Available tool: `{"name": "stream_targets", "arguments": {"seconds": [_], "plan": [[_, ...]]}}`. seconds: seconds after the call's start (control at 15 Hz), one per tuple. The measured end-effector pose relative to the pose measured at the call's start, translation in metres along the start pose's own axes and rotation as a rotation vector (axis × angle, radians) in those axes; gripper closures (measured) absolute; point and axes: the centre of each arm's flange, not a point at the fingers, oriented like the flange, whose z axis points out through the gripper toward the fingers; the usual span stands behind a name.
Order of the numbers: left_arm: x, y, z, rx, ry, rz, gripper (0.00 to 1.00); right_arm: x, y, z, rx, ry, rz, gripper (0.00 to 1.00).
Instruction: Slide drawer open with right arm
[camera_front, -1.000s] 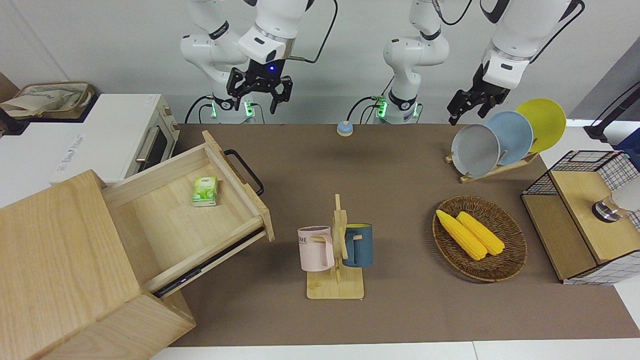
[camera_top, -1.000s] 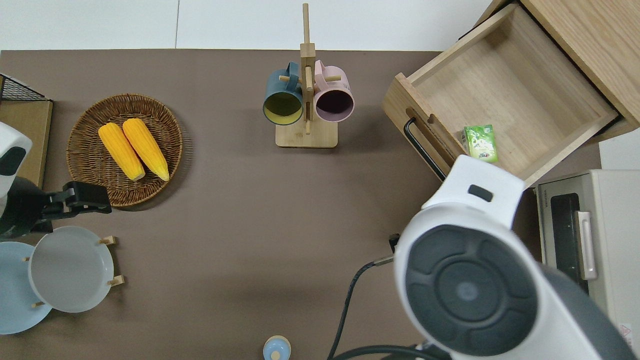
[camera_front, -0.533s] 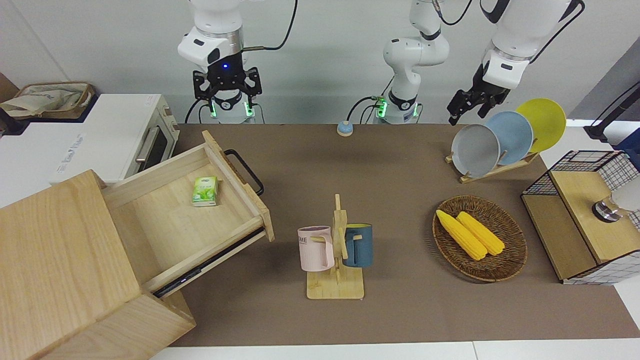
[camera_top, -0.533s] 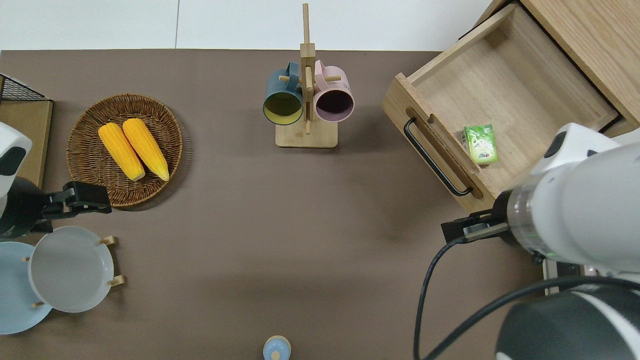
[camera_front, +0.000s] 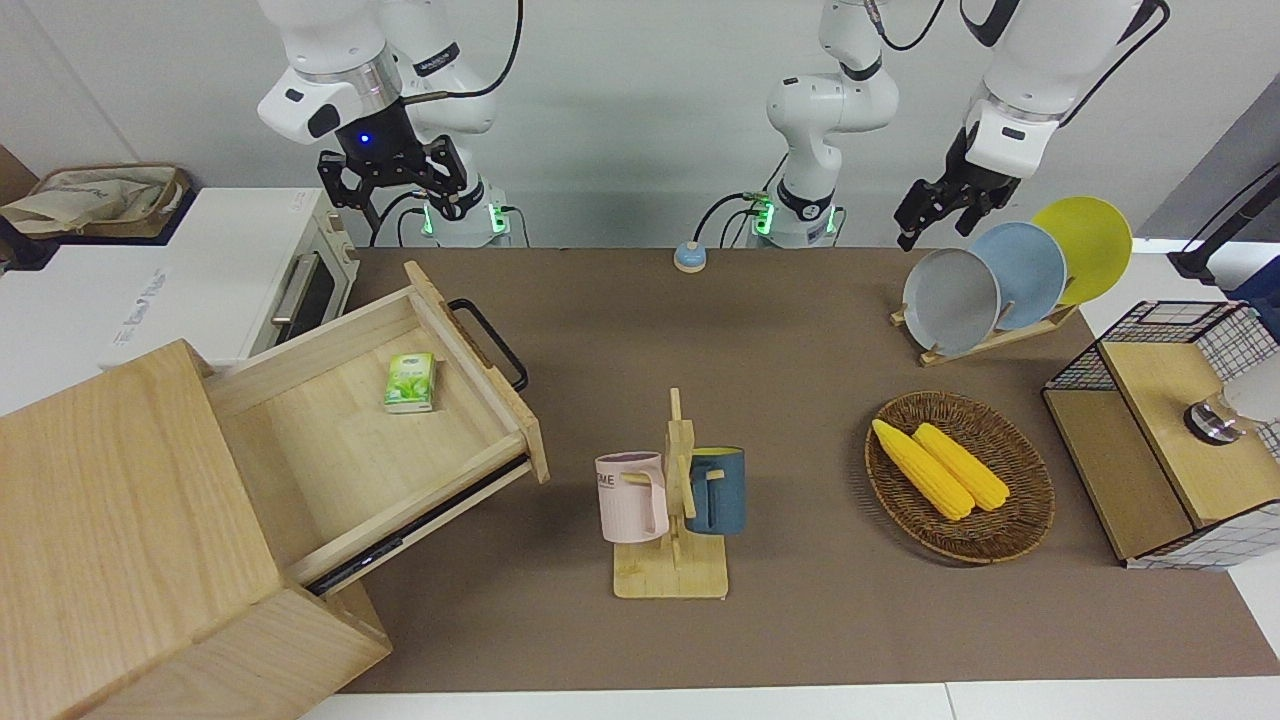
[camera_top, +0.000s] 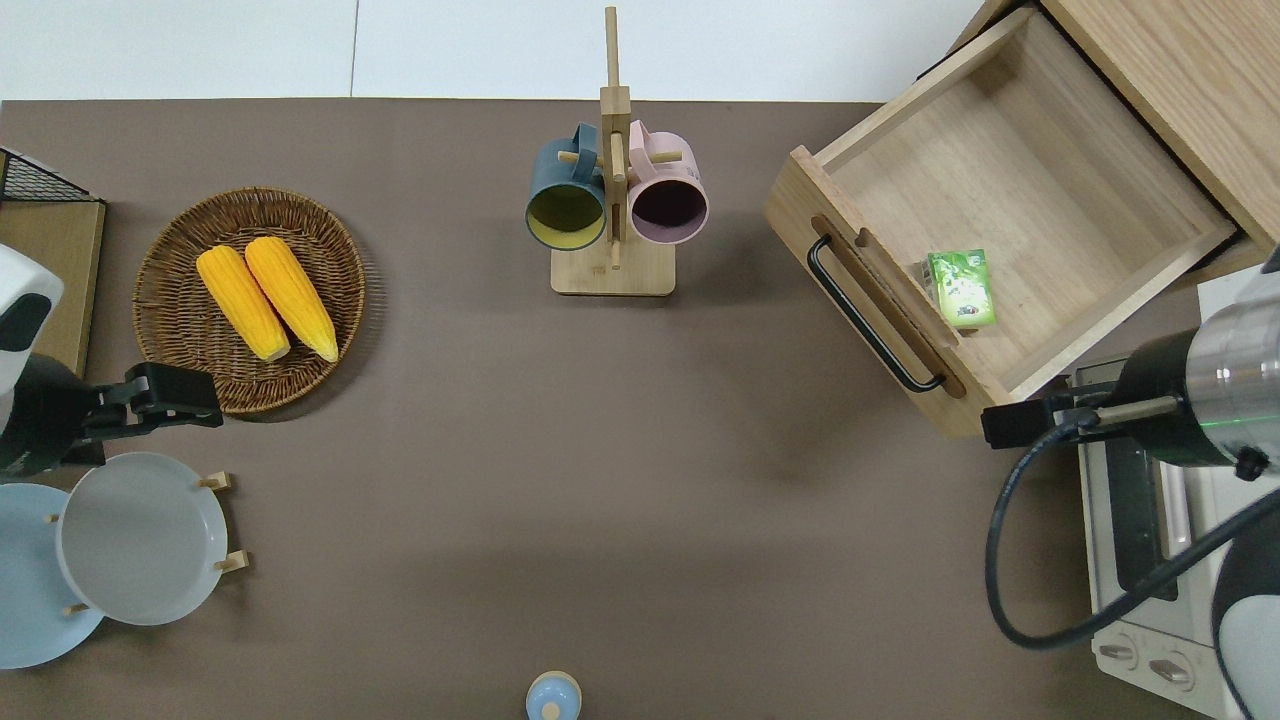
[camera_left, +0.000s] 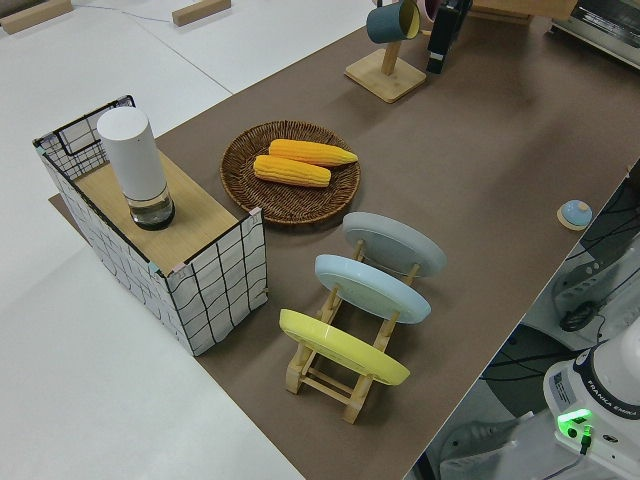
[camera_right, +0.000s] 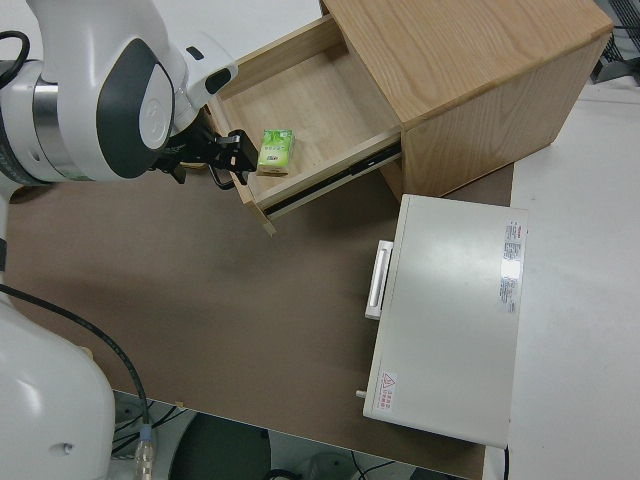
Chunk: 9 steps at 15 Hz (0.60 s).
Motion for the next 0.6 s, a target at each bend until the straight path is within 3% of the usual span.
{"name": "stream_targets", "arguments": {"seconds": [0.6], "plan": [[0.0,0.0,0.0,0.0,0.0,0.0,0.0,0.0004,0.0093,-0.0008,-0.048,0.004,0.01,0.01]]}}
